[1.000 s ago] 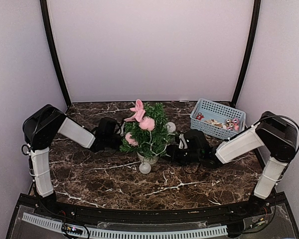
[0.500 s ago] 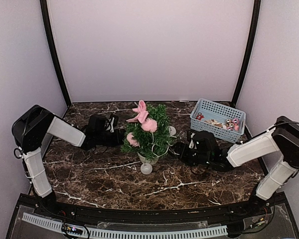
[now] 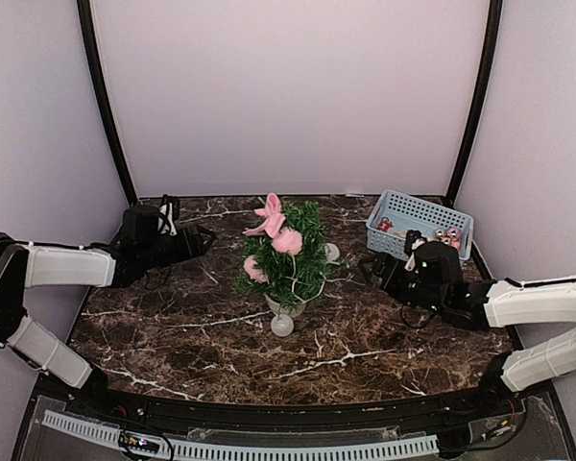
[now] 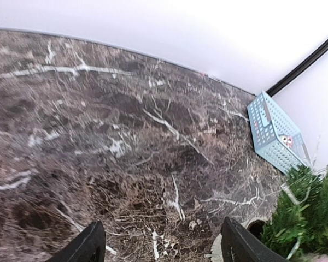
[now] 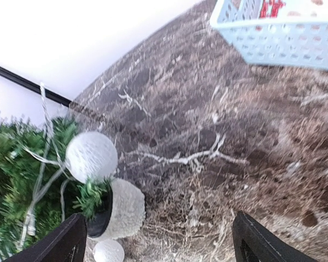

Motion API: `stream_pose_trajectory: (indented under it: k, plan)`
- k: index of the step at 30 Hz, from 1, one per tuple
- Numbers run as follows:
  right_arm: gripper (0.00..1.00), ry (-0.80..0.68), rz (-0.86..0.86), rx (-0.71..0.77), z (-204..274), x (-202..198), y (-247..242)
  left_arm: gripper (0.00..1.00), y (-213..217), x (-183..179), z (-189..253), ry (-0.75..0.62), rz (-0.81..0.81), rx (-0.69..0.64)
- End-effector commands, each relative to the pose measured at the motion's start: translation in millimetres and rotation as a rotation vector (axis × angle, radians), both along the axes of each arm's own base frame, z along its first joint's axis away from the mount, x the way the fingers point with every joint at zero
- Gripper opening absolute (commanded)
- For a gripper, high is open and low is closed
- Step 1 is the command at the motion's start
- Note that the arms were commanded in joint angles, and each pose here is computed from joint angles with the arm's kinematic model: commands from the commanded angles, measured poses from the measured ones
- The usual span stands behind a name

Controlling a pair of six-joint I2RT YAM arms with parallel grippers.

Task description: Decorate the small christmas tree

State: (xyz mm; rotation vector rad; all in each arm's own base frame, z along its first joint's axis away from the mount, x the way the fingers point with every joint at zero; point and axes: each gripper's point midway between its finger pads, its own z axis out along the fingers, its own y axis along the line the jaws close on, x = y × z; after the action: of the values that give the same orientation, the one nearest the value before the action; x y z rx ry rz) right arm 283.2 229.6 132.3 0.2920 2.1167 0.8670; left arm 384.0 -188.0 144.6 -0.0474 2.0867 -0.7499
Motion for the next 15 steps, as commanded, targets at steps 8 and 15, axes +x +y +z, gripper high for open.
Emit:
stream_pose_trajectory:
  k: [8,15]
  plan:
    - [0.91,-0.194,-0.187,-0.452,106.1,45.3,-88.4,0.85,44.7,-33.8,101.8,-0.036,-0.043,0.118]
    - [0.88,-0.068,-0.263,-0.661,117.6,91.0,-147.7,0.89,93.6,-34.7,153.6,-0.076,-0.027,0.192]
